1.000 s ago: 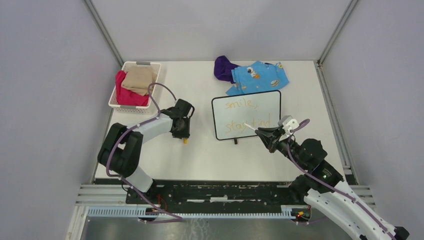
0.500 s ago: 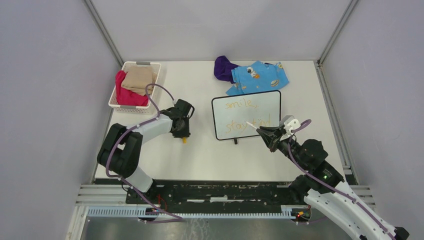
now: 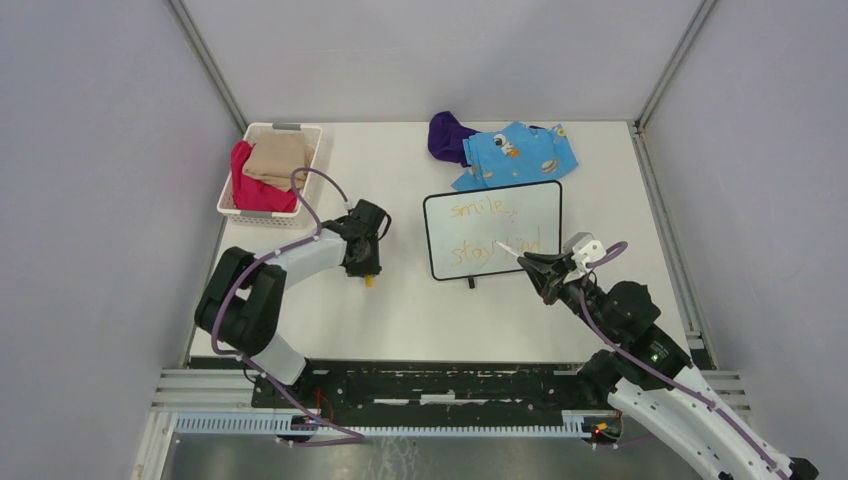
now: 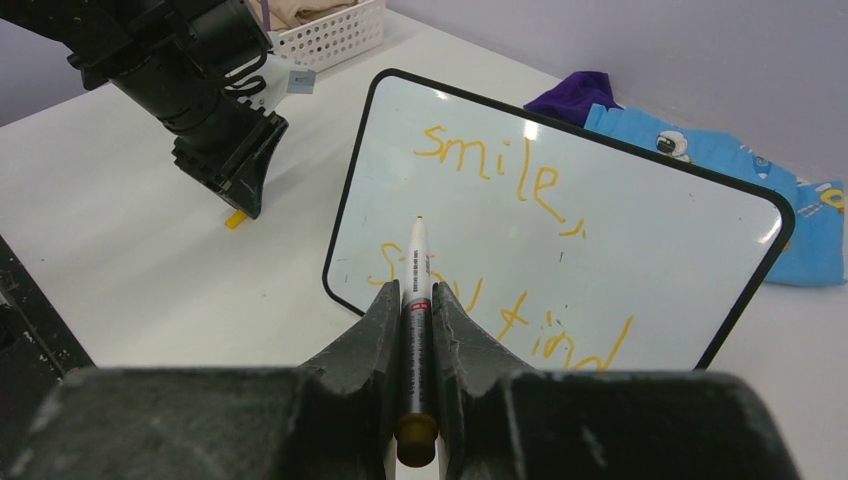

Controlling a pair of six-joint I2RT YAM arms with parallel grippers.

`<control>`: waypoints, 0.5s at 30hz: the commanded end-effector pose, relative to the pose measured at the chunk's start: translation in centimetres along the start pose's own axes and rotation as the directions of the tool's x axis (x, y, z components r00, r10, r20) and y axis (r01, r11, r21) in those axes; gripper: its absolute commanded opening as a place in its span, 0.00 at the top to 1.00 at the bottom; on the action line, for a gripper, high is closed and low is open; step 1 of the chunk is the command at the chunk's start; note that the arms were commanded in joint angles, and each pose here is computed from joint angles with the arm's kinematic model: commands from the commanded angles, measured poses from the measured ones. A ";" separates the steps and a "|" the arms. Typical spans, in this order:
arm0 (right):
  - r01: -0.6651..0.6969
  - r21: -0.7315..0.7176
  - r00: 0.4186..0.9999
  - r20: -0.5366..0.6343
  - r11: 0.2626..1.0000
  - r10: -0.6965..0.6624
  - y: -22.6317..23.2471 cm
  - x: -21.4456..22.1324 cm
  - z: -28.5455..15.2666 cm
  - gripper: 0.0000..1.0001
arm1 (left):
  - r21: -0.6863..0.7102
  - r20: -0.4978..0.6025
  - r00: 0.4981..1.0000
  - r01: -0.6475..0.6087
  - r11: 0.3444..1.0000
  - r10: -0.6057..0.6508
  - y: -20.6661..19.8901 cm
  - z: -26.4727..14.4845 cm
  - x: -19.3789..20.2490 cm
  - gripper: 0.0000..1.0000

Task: Write a sentence on the whiteboard
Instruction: Close the whiteboard marker at the center of the board.

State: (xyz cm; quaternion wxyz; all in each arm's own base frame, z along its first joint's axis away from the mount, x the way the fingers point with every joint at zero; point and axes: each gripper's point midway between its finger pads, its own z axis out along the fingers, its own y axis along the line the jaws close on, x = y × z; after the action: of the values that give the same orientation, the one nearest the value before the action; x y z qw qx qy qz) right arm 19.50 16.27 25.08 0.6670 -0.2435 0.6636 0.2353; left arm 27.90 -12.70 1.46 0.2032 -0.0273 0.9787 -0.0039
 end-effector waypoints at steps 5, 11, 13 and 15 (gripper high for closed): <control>0.024 0.037 0.996 0.082 0.999 -0.027 -0.7 -2.9 -0.7 1.00 | -0.097 -0.056 0.998 0.001 0.995 -0.006 1.2 0.4 2.3 0.66; 0.025 0.040 0.996 0.084 0.999 -0.028 -0.8 -2.8 -0.7 1.00 | -0.101 -0.063 0.998 -0.006 0.995 0.000 1.2 0.5 2.5 0.76; 0.024 0.038 0.996 0.085 0.999 -0.027 -0.8 -2.8 -0.7 1.00 | -0.097 -0.058 0.998 -0.001 0.995 -0.005 1.1 0.4 2.4 0.83; 0.024 0.038 0.996 0.083 0.999 -0.027 -0.8 -2.9 -0.7 1.00 | -0.093 -0.041 0.999 0.014 0.996 -0.018 1.0 0.1 2.1 0.90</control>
State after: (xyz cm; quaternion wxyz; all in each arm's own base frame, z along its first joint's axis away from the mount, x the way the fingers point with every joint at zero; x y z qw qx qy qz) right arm 19.48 15.71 25.30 0.6747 -0.2427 0.6602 0.2238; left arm 27.46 -12.82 1.39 0.2070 -0.0250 0.9779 0.0159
